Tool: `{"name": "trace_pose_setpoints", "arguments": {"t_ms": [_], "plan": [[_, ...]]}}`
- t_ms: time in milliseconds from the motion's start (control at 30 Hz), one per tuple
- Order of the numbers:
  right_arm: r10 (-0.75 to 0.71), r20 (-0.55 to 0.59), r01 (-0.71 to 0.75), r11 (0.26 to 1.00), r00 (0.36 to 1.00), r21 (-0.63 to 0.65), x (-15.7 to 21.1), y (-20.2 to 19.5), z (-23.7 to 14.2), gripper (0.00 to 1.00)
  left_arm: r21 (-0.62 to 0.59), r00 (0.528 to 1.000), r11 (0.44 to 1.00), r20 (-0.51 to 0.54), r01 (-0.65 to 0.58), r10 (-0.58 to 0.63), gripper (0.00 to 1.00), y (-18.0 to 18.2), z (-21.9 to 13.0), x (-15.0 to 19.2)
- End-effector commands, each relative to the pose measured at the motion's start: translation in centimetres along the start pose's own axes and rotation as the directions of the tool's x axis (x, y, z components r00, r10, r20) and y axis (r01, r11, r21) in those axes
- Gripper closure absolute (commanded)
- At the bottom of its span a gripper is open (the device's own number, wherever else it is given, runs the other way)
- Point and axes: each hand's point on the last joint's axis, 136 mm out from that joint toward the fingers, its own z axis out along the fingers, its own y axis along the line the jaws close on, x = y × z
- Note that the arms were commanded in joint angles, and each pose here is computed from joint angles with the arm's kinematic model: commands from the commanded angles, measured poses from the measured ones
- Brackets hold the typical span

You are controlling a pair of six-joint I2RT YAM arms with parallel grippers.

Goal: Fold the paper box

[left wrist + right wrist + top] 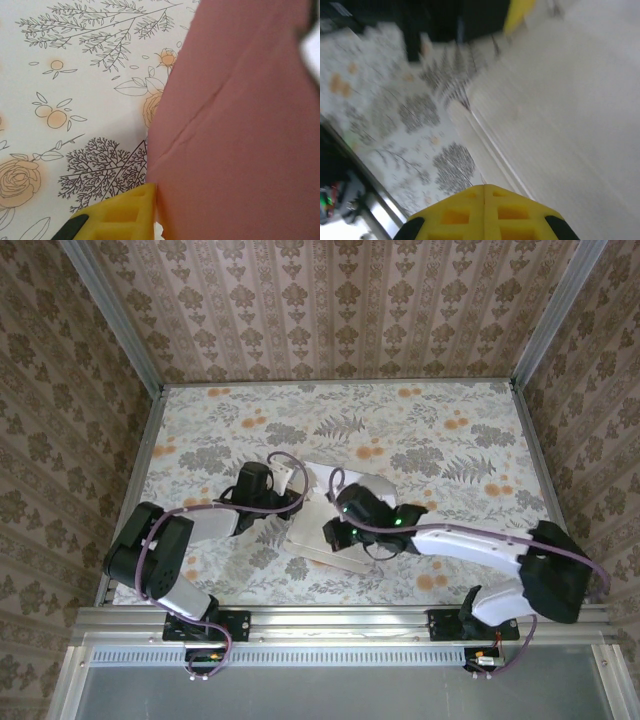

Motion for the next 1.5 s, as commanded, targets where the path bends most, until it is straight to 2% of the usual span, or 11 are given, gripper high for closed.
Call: {"name": "trace_pose_setpoints", "arguments": {"t_ms": [0, 167, 267, 433, 633, 767, 867, 1100, 1167, 1467], "plan": [[-0.039, 0.048, 0.040, 0.999, 0.998, -0.015, -2.9, -0.2, -4.3, 0.97, 0.023, 0.999, 0.999, 0.009, -0.044, 0.043, 0.83, -0.8, -0.1, 0.1], [-0.049, 0.135, 0.054, 0.998, 0.990, -0.030, -7.2, -0.6, -8.8, 0.87, 0.045, 0.998, 0.997, 0.015, -0.069, 0.068, 0.83, -1.5, 0.4, 0.0], [-0.073, 0.156, 0.075, 0.997, 0.985, -0.006, -9.2, -1.4, -9.7, 0.81, 0.064, 0.996, 0.994, 0.020, -0.084, 0.083, 0.83, -2.1, 0.7, -0.1], [-0.145, 0.057, 0.142, 0.988, 0.988, 0.057, -10.2, -3.5, -8.8, 0.75, 0.088, 0.994, 0.990, 0.014, -0.109, 0.109, 0.83, -2.9, 1.1, 0.0], [-0.214, -0.073, 0.220, 0.970, 0.974, 0.099, -9.5, -5.2, -6.7, 0.65, 0.103, 0.991, 0.986, 0.000, -0.130, 0.130, 0.83, -3.5, 1.4, 0.1], [-0.204, -0.078, 0.208, 0.977, 0.976, 0.050, -9.9, -4.5, -5.6, 0.64, 0.117, 0.989, 0.983, -0.008, -0.143, 0.145, 0.83, -3.9, 1.8, 0.2], [-0.184, -0.069, 0.186, 0.982, 0.981, 0.024, -10.6, -4.1, -4.7, 0.58, 0.136, 0.987, 0.978, -0.012, -0.156, 0.159, 0.83, -4.4, 2.0, 0.4], [-0.053, -0.021, 0.053, 0.998, 0.998, 0.017, -13.5, -3.5, -3.0, 0.55, 0.162, 0.984, 0.971, 0.000, -0.176, 0.178, 0.83, -5.2, 2.1, 0.2], [-0.078, -0.031, 0.077, 0.997, 0.996, -0.025, -13.3, -2.6, -2.6, 0.54, 0.166, 0.984, 0.970, 0.004, -0.178, 0.180, 0.83, -5.3, 2.2, 0.1], [-0.185, -0.153, 0.198, 0.977, 0.971, 0.074, -9.2, -5.2, -2.2, 0.53, 0.168, 0.983, 0.969, 0.006, -0.179, 0.181, 0.84, -5.4, 2.4, -0.3]]}}
